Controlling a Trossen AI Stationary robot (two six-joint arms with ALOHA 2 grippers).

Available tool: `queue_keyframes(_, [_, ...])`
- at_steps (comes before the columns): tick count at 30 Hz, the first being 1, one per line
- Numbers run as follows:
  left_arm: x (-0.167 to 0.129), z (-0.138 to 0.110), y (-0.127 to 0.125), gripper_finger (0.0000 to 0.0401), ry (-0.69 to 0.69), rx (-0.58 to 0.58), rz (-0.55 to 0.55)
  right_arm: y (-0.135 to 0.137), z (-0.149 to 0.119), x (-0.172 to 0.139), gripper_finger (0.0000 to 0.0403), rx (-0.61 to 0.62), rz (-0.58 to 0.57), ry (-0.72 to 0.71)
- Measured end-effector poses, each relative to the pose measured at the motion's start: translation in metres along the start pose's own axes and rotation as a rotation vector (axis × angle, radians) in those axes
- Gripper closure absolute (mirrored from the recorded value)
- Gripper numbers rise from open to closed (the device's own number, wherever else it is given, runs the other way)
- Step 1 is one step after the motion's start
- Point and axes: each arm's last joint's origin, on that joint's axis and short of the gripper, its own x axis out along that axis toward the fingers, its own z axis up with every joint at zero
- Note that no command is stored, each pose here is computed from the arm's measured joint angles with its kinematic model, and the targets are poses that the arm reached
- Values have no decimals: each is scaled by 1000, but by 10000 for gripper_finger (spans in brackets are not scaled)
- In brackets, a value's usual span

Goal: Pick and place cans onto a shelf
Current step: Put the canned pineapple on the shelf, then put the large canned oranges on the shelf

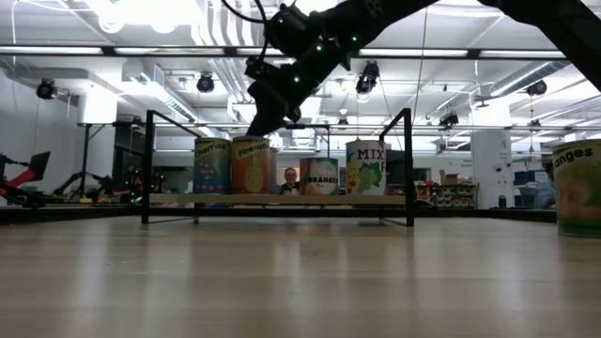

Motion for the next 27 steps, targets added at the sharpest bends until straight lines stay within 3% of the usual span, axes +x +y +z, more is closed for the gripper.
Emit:
queue_keyframes(17, [0, 0, 0, 401, 1, 0, 0, -1, 8, -6, 394, 3, -5, -12])
queue_keyframes(21, [0, 0, 0, 401, 1, 0, -1, 5, 32, -35, 394, -9, 9, -55])
queue_keyframes(27, [1, 0, 0, 401, 1, 0, 0, 35, 60, -108, 394, 21, 77, -77])
